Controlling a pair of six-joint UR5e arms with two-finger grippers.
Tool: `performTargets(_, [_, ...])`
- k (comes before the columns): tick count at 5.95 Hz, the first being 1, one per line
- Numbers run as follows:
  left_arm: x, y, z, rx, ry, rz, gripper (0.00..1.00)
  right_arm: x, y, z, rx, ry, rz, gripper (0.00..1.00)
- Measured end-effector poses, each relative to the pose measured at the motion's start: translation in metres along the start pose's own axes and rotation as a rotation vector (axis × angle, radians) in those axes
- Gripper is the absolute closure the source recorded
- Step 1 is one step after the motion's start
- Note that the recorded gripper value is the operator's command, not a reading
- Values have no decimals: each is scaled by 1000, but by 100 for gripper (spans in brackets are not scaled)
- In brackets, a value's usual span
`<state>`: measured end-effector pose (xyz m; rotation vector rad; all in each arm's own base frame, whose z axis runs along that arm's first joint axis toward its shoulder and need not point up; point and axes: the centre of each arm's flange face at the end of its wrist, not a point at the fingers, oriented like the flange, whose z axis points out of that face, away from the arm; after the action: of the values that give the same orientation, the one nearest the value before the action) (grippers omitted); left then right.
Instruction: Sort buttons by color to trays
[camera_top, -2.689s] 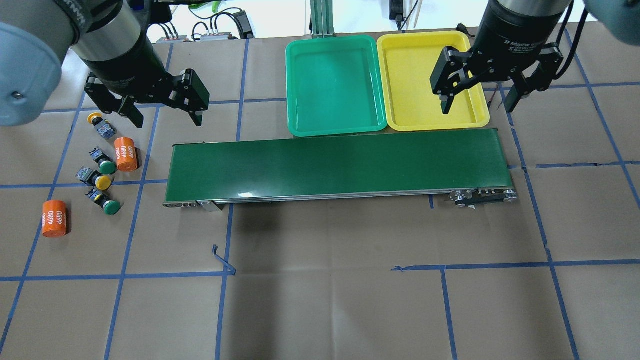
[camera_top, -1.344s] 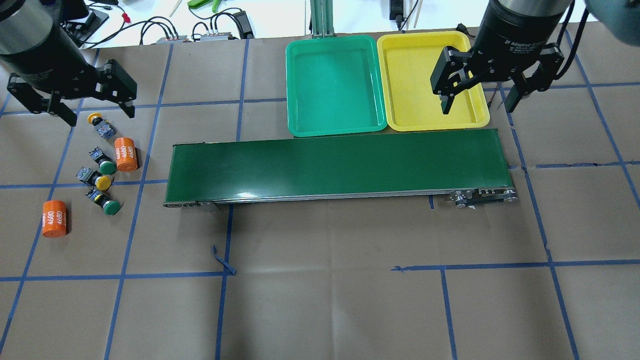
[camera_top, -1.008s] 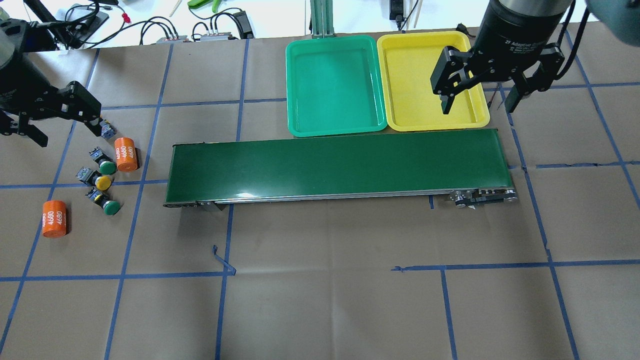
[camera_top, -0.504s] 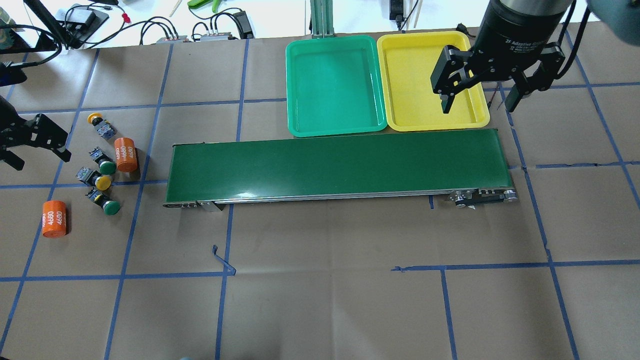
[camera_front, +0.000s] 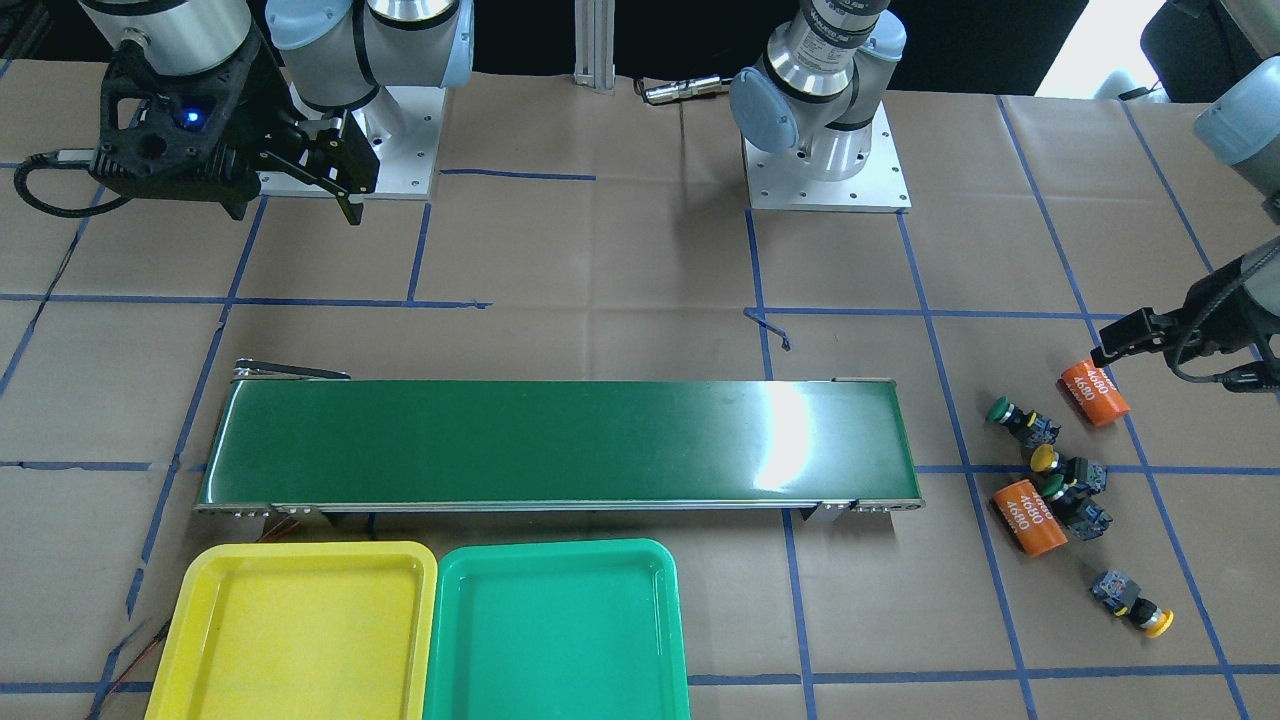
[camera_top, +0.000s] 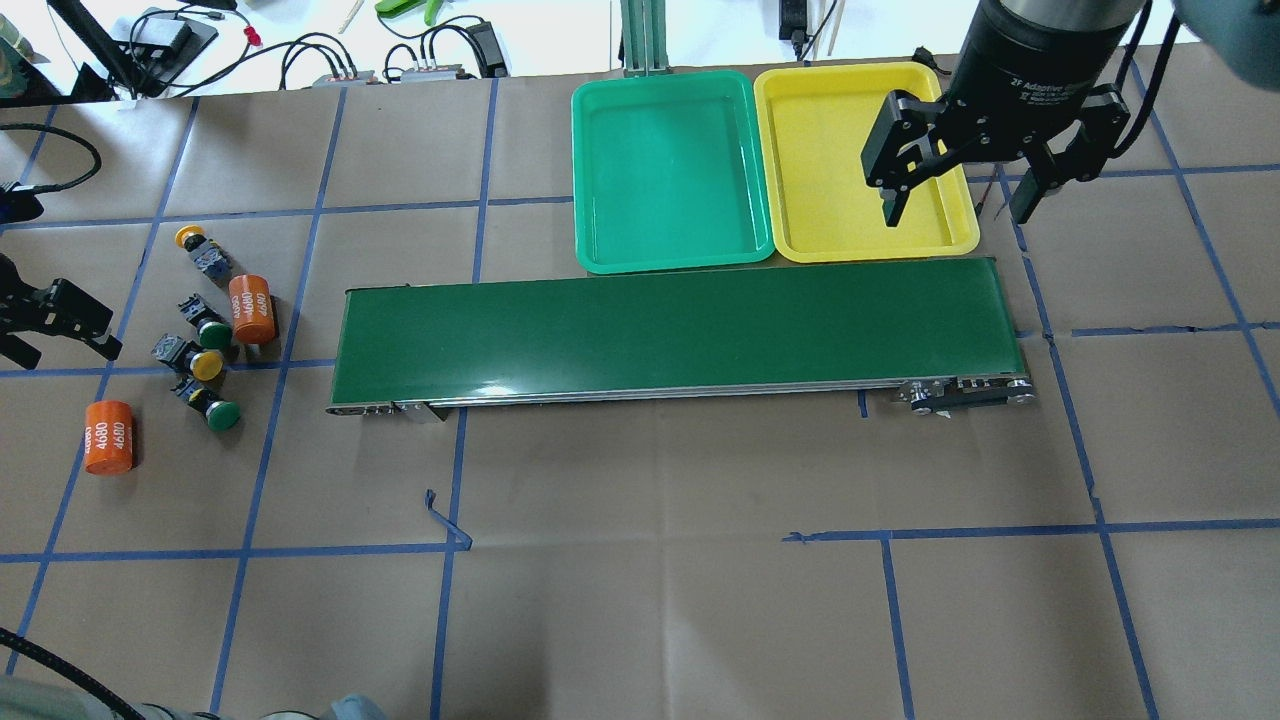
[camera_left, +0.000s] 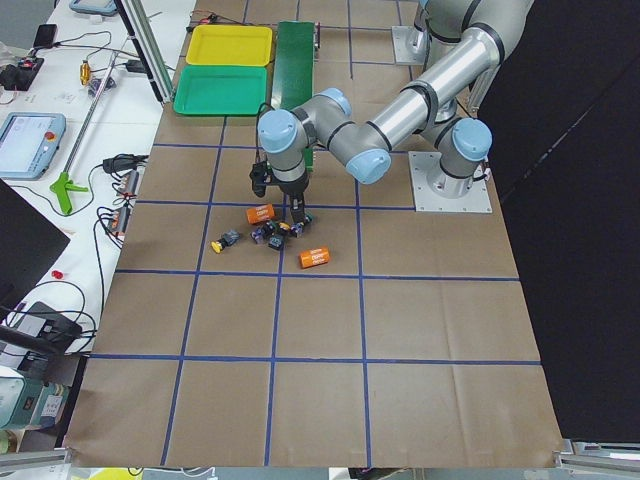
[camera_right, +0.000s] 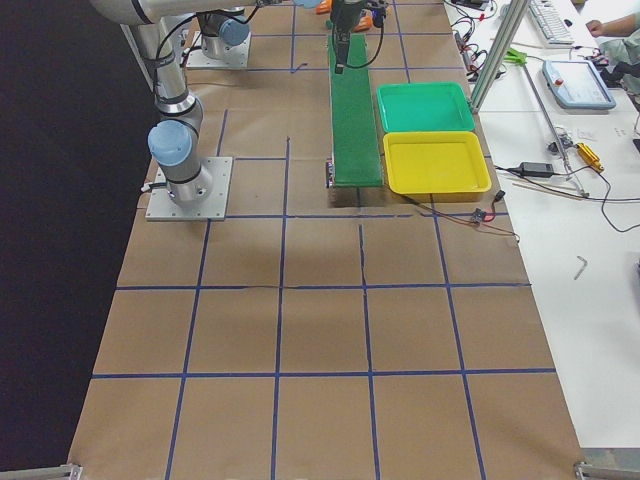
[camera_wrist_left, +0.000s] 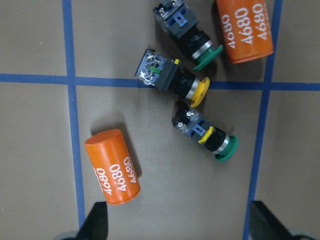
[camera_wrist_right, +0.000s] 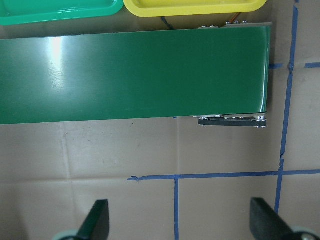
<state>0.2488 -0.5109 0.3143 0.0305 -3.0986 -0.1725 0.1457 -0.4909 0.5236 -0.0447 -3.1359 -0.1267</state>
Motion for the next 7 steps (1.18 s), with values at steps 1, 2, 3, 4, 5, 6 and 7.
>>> performTargets(1, [-12, 0, 26, 33, -33, 37, 4, 0, 0, 0, 0, 0, 0, 0])
performTargets(2, [-16, 4, 55, 69, -72, 55, 4, 0, 0, 0, 0, 0, 0, 0])
performTargets(3, [-19, 9, 79, 90, -95, 52, 4, 0, 0, 0, -1, 0, 0, 0])
performTargets(4, [-29, 12, 100, 83, -87, 34, 3, 0, 0, 0, -1, 0, 0, 0])
performTargets(5, [-38, 14, 114, 71, -75, 17, 3, 0, 0, 0, 0, 0, 0, 0])
performTargets(6, [-43, 16, 123, 58, -66, 7, 14, 0, 0, 0, 0, 0, 0, 0])
performTargets(7, [-50, 19, 131, 34, -71, -2, 48, 0, 0, 0, 0, 0, 1, 0])
